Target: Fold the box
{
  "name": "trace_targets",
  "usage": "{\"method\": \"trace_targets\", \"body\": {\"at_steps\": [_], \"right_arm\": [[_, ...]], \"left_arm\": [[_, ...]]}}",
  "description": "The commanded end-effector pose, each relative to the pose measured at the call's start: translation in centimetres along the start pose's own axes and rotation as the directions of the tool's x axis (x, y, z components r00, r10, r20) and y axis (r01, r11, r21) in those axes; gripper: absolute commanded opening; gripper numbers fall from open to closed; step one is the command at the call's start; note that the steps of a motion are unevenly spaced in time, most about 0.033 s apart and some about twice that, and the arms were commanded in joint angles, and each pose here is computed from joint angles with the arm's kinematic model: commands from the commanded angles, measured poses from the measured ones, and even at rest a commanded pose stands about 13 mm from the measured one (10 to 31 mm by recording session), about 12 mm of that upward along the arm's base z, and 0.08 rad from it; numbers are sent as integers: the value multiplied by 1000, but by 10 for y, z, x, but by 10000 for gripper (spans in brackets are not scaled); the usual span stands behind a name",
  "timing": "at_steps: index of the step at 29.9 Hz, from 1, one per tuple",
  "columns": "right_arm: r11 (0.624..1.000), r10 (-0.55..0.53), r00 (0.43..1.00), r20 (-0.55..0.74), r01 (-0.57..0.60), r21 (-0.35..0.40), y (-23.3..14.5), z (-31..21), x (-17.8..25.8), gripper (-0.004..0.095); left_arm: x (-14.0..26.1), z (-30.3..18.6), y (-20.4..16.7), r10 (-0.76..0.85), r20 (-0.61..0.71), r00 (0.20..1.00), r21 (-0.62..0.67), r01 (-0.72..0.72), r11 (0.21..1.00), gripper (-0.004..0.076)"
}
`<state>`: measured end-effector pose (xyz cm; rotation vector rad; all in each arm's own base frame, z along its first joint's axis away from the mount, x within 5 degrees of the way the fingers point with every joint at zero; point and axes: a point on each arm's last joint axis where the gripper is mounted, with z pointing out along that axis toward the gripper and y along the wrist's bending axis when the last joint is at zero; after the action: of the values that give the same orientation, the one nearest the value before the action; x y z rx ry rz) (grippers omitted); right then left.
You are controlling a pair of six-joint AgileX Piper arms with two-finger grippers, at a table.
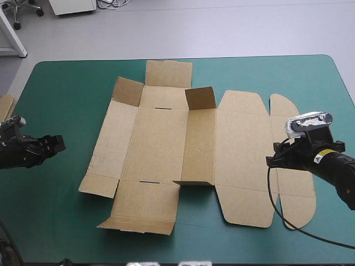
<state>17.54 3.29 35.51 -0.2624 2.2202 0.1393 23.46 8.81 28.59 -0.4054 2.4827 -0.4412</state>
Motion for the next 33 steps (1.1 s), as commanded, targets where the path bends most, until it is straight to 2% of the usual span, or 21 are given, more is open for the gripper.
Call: {"method": "trace_targets", "body": {"at_steps": [1, 4, 10, 17, 23, 33], "right_arm": [[1000, -10, 995, 97, 10, 1, 1, -10, -15, 524], [1000, -7, 995, 98, 9, -24, 3, -10, -15, 524], [999, -11, 995, 103, 16, -47, 5, -10, -15, 527], [999, -21, 994, 106, 26, -47, 5, -10, -15, 527], [999, -20, 994, 110, 26, -46, 5, -10, -16, 525], [999, -20, 994, 111, 25, -45, 5, -10, -16, 525]], "left_arm": [[-5, 4, -1, -24, 35, 999, 63, 22, 998, 388], [-2, 23, 8, -83, -3, 997, 80, 83, 993, 388], [7, 50, 5, -92, -89, 992, 302, 115, 946, 388], [15, 70, 12, -71, -191, 979, 301, 127, 945, 388], [20, 83, -4, 20, -236, 972, 315, 57, 947, 388], [32, 109, -20, 82, -345, 935, 357, 50, 933, 388]]}}
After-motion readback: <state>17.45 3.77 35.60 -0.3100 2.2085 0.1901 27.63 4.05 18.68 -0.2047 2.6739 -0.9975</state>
